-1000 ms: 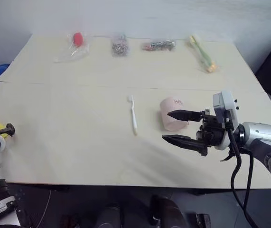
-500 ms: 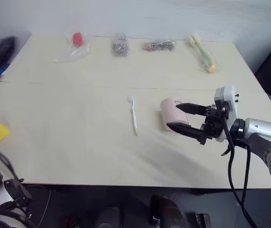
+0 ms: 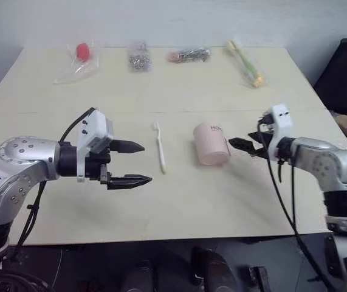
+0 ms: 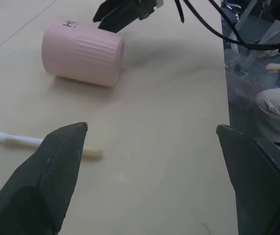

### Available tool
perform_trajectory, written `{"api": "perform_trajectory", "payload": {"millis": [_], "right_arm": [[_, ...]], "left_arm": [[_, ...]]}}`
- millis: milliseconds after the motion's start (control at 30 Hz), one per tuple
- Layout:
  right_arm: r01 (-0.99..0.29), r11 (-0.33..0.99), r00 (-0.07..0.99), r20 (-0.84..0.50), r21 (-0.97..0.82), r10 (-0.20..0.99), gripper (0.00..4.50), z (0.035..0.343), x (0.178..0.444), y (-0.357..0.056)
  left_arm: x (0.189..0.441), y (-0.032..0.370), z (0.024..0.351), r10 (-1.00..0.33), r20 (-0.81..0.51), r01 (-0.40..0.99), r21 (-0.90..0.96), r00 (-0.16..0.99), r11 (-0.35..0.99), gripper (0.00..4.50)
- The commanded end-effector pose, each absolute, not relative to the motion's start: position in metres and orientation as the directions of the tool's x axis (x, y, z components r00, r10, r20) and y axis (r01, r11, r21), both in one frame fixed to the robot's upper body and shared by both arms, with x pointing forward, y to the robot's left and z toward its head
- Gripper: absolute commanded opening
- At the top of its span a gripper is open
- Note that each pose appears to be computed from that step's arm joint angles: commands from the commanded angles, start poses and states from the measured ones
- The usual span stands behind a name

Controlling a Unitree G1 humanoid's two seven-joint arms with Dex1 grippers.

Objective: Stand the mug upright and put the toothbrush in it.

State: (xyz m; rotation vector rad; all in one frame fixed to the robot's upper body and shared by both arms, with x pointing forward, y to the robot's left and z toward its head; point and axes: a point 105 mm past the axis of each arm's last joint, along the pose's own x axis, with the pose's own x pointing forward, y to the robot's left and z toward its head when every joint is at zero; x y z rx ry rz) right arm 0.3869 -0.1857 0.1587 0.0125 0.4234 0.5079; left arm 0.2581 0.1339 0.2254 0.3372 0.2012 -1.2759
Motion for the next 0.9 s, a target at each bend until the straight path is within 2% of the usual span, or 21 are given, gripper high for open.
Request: {"api": "perform_trajectory", "payload": {"millis": [33, 67, 100, 133, 267, 500, 633, 767, 900], "right_arm": [[-0.502, 0.861, 0.774, -0.405, 0.078, 0.487, 4.5, 0.16, 0.393, -0.175], [-0.513, 0.855, 0.764, -0.413, 0.079, 0.496, 4.5, 0.158, 0.394, -0.171], [-0.52, 0.85, 0.755, -0.422, 0.08, 0.502, 4.11, 0.157, 0.394, -0.168], [-0.54, 0.838, 0.74, -0.433, 0.074, 0.515, 3.91, 0.155, 0.393, -0.163], [-0.628, 0.778, 0.674, -0.472, 0.041, 0.569, 2.51, 0.148, 0.384, -0.147], [-0.653, 0.755, 0.674, -0.408, 0.06, 0.616, 0.02, 0.161, 0.382, -0.136], [-0.684, 0.726, 0.675, -0.316, 0.068, 0.666, 0.02, 0.175, 0.378, -0.125], [-0.553, 0.833, 0.833, -0.05, -0.016, 0.551, 0.02, 0.193, 0.389, -0.121], [-0.453, 0.887, 0.874, 0.149, -0.095, 0.462, 0.02, 0.196, 0.386, -0.114]], "left_arm": [[0.261, 0.134, 0.235, -0.902, -0.312, 0.95, 0.194, 0.297, 0.246, 4.47], [0.262, 0.134, 0.236, -0.902, -0.307, 0.948, 0.197, 0.302, 0.25, 4.47], [0.263, 0.135, 0.236, -0.902, -0.304, 0.946, 0.2, 0.306, 0.254, 4.5], [0.263, 0.135, 0.236, -0.901, -0.301, 0.944, 0.205, 0.313, 0.26, 4.5], [0.266, 0.137, 0.237, -0.897, -0.292, 0.936, 0.217, 0.333, 0.276, 4.5], [0.265, 0.141, 0.233, -0.891, -0.288, 0.932, 0.198, 0.351, 0.304, 4.5], [0.266, 0.147, 0.234, -0.888, -0.27, 0.926, 0.177, 0.373, 0.335, 4.5], [0.268, 0.158, 0.235, -0.874, -0.248, 0.908, 0.145, 0.418, 0.393, 4.5], [0.266, 0.158, 0.233, -0.872, -0.249, 0.907, 0.127, 0.42, 0.401, 4.5]]}}
